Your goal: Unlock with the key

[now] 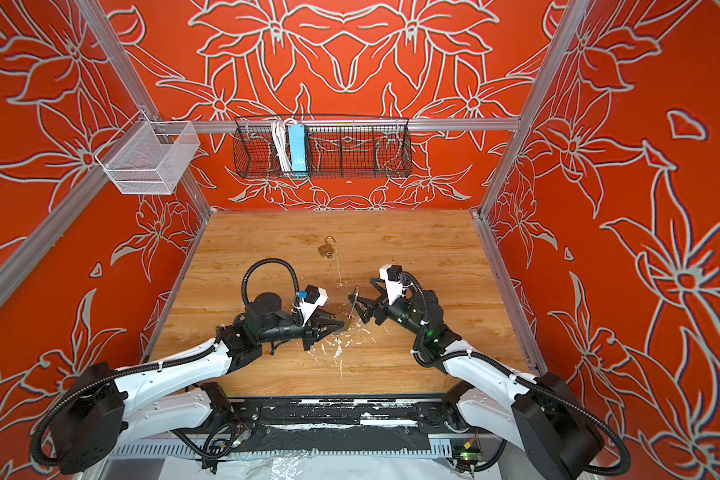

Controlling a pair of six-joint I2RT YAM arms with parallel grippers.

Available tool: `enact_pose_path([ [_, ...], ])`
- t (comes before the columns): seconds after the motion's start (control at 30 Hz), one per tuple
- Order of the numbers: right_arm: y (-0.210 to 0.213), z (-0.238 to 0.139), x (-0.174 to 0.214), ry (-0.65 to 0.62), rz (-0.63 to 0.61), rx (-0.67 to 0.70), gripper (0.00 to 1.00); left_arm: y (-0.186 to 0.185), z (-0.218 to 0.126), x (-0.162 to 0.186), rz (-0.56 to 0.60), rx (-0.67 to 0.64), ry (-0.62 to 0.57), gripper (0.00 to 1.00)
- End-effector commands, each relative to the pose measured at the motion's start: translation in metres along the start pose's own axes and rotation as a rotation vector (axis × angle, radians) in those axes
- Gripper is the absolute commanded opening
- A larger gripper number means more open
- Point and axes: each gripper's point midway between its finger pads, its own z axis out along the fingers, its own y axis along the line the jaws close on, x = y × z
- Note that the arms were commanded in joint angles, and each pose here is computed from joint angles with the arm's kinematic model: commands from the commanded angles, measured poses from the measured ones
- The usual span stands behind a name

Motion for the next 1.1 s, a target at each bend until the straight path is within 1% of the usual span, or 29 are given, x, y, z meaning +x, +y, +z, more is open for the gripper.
enact_pose_path([
  [0.0, 0.008, 0.001, -0.006, -0.023, -0.031, -0.035, 0.98, -0.018, -0.001, -0.034, 0.092, 0.085, -0.1, 0.0],
  [0.07, -0.001, 0.003, -0.005, -0.004, -0.015, 0.019, 0.98, -0.023, -0.001, -0.034, 0.098, 0.111, -0.099, 0.0],
  [0.13, -0.02, 0.004, -0.001, 0.025, 0.012, 0.135, 0.98, -0.026, -0.002, -0.034, 0.1, 0.127, -0.101, 0.0],
  [0.17, -0.035, 0.003, 0.001, 0.038, 0.03, 0.22, 0.98, -0.027, -0.002, -0.035, 0.104, 0.131, -0.105, 0.0],
  [0.23, -0.055, 0.0, 0.007, 0.065, 0.052, 0.336, 0.98, -0.024, -0.003, -0.035, 0.098, 0.114, -0.108, 0.0],
  [0.3, -0.071, -0.003, 0.011, 0.089, 0.073, 0.43, 0.97, -0.013, -0.002, -0.037, 0.076, 0.051, -0.114, 0.0],
  [0.37, -0.08, -0.004, 0.017, 0.114, 0.091, 0.483, 0.97, 0.002, -0.001, -0.039, 0.044, -0.032, -0.113, 0.0],
  [0.53, -0.088, 0.001, 0.025, 0.159, 0.113, 0.522, 0.96, 0.036, -0.004, -0.036, -0.01, -0.23, -0.11, 0.0],
  [0.6, -0.09, 0.002, 0.027, 0.169, 0.113, 0.534, 0.96, 0.051, -0.009, -0.035, -0.028, -0.329, -0.12, 0.0],
  [0.73, -0.091, 0.0, 0.027, 0.171, 0.112, 0.541, 0.96, 0.071, -0.02, -0.034, -0.044, -0.474, -0.134, 0.0],
  [0.83, -0.087, 0.002, 0.027, 0.17, 0.111, 0.511, 0.96, 0.078, -0.025, -0.033, -0.05, -0.522, -0.144, 0.0],
  [1.0, -0.063, 0.014, 0.021, 0.148, 0.09, 0.357, 0.96, 0.085, -0.028, -0.033, -0.07, -0.557, -0.158, 0.0],
  [1.07, -0.056, 0.015, 0.019, 0.142, 0.075, 0.318, 0.96, 0.089, -0.029, -0.032, -0.078, -0.583, -0.158, 0.0],
])
